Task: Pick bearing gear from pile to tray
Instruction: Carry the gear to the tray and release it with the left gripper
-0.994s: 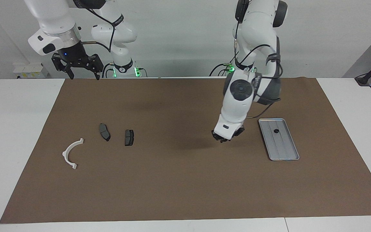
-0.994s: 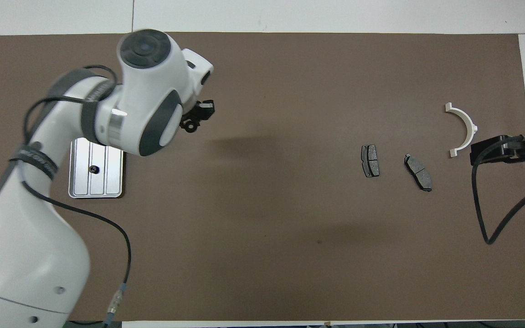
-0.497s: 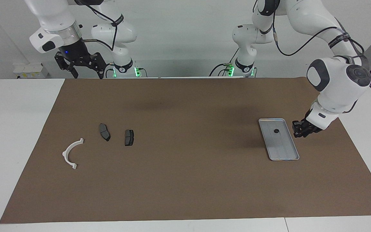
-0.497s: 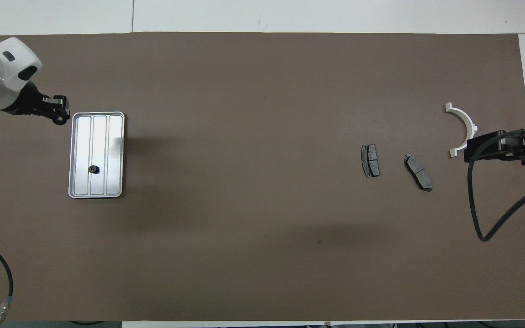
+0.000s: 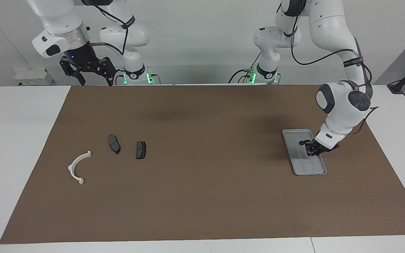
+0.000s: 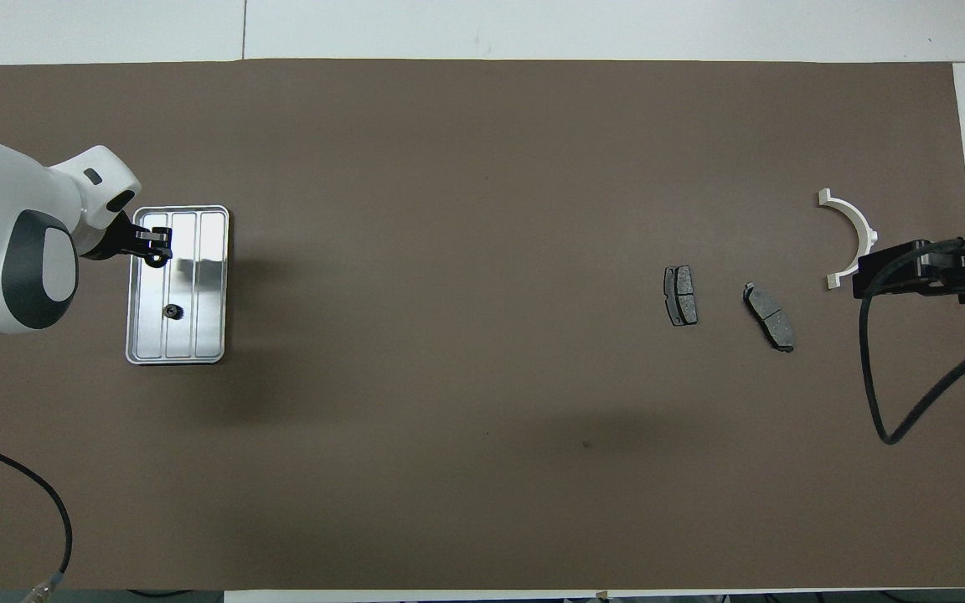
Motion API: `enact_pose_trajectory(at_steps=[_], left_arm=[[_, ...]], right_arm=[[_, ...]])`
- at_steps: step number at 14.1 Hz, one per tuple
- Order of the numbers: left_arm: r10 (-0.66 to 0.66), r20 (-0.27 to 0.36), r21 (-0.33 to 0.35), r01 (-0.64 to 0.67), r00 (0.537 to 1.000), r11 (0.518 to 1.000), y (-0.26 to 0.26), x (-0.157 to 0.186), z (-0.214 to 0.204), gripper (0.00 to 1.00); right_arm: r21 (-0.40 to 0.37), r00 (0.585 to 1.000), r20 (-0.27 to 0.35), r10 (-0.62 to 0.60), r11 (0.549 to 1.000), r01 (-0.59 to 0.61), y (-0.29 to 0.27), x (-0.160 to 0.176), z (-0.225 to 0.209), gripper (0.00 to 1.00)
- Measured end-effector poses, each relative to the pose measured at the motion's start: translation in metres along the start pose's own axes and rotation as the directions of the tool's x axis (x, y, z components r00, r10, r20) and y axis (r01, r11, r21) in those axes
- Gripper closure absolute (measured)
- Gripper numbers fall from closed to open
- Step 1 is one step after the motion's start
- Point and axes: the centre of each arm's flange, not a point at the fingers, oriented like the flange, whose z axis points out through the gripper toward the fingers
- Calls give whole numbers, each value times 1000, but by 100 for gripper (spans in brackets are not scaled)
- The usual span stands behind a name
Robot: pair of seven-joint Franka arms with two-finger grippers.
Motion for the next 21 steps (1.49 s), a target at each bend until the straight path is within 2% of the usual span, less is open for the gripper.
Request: enact_pose_trajectory(at_steps=[5, 20, 21], left_arm=[[3, -28, 4, -3, 1000, 1000, 3, -9, 24, 65], [8, -45, 6, -7, 999, 1000, 7, -17, 39, 65], [8, -45, 6, -8, 999, 1000, 7, -17, 39, 60]], right_arm=[[0, 1000, 0, 0, 1000, 0, 0, 0, 0, 0], [0, 1000, 0, 0, 1000, 0, 0, 0, 0, 0], [0, 1000, 0, 0, 1000, 0, 0, 0, 0, 0]])
